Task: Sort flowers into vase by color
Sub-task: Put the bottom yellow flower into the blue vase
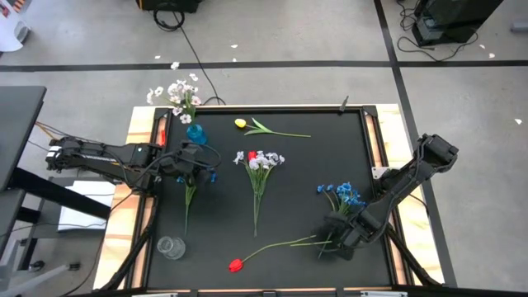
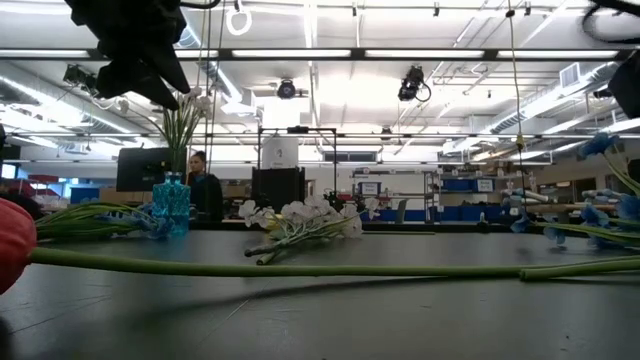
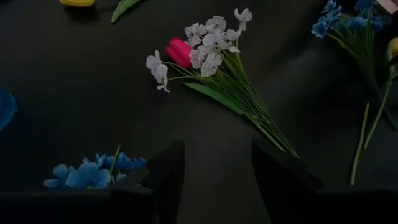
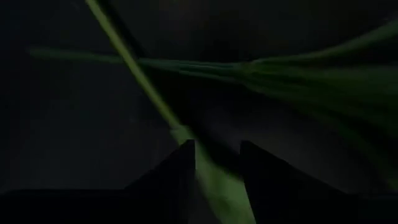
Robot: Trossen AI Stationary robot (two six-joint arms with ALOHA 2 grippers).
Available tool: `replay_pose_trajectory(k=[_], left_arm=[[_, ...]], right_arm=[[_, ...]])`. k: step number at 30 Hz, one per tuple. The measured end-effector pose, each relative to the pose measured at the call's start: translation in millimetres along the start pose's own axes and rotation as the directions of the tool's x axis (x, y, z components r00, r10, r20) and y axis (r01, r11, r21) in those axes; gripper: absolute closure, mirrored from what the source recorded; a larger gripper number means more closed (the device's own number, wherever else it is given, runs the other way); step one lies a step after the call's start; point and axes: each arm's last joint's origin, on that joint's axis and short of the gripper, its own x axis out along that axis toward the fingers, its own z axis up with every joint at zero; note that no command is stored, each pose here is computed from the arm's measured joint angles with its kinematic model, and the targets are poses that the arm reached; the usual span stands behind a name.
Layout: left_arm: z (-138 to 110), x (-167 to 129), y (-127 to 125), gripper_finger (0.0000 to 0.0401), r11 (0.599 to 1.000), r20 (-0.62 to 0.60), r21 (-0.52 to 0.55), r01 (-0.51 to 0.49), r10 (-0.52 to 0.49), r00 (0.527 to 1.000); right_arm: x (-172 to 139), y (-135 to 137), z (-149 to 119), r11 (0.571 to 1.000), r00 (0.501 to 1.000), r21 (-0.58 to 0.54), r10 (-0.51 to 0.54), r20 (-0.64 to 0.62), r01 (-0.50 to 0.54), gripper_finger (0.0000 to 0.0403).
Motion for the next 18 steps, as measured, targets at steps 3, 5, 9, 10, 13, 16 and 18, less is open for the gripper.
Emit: replay_pose_trajectory(k=[3, 5, 9, 10, 13, 16, 18], left_arm=[[-1, 0, -1, 0.0212, 1.0, -0.003, -0.01, 0.005, -0.005, 1.0], [-2, -1, -2, 0.0212, 1.0, -0.005, -0.012, 0.01, -0.01, 1.0], [-4, -2, -4, 0.0212, 1.0, -0.012, -0.013, 0.021, -0.021, 1.0], [-4, -2, -4, 0.0212, 1.0, -0.013, -0.01, 0.024, -0.024, 1.0], [-5, -2, -5, 0.0212, 1.0, -0.016, -0.005, 0.028, -0.028, 0.999], [-5, -2, -5, 0.0212, 1.0, -0.016, -0.005, 0.028, -0.028, 0.999], [-5, -2, -5, 0.0212, 1.0, -0.016, -0.005, 0.028, -0.028, 0.999]], right_arm=[[0, 1, -3, 0.985, 0.999, -0.173, -0.016, 0.051, 0.024, 0.0266], [0, 4, -3, 0.964, 0.997, -0.264, 0.006, 0.074, 0.014, 0.0266], [0, 9, -3, 0.943, 0.995, -0.331, 0.054, 0.079, -0.025, 0.0266], [0, 9, -3, 0.94, 0.995, -0.339, 0.055, 0.08, -0.025, 0.0266], [1, 9, -4, 0.928, 0.994, -0.372, 0.048, 0.094, -0.01, 0.0266], [12, 5, -6, 0.923, 0.998, -0.385, 0.035, 0.059, -0.009, 0.0266], [19, 3, -8, 0.924, 0.999, -0.382, 0.033, 0.043, -0.014, 0.0266]])
